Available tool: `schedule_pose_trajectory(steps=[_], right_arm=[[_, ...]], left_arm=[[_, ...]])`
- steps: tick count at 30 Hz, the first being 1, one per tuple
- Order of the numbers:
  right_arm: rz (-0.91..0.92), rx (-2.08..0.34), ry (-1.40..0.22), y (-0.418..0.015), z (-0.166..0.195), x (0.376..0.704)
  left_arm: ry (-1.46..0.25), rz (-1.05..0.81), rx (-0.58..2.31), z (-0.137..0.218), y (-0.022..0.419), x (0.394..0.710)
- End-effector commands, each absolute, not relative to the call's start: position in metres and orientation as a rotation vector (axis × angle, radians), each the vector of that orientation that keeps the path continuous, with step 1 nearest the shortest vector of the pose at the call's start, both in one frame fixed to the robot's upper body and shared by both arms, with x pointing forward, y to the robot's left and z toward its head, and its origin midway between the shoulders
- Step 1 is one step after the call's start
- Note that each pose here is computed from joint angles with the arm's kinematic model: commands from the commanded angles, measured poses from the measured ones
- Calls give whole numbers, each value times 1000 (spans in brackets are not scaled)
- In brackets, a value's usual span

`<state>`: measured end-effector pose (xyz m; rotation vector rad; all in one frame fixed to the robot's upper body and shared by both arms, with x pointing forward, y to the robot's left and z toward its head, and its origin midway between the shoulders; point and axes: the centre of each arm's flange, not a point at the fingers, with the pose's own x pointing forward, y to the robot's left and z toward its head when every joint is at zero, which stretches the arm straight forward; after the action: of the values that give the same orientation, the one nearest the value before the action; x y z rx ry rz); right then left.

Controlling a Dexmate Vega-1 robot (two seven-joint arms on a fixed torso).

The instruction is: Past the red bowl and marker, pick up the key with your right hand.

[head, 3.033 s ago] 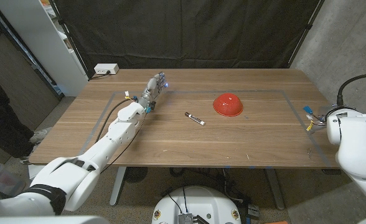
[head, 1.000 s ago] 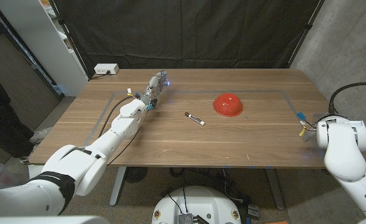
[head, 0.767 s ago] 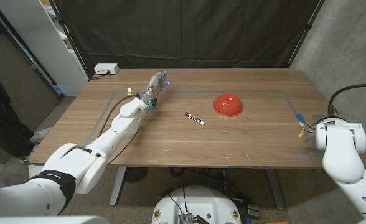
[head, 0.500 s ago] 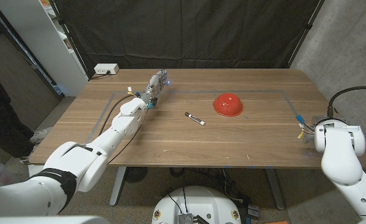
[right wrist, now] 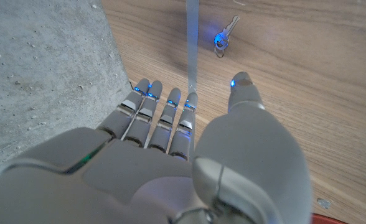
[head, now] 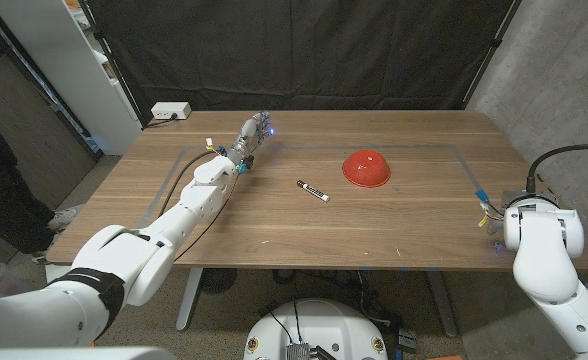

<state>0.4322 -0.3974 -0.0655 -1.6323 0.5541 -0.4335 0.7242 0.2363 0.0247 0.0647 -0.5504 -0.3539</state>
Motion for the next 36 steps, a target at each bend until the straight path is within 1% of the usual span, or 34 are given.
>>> schedule_pose_trajectory(steps=[1,27,36], right_arm=[[-438,-1621,557,-400,-73,434],[-435,-1612,546,-401,-79,448],[-430,-1619,584,-404,-80,450]], left_arm=[[-543,-354,66,25,234,725],[-530,-348,67,26,235,731],[-526,-350,63,27,235,735]])
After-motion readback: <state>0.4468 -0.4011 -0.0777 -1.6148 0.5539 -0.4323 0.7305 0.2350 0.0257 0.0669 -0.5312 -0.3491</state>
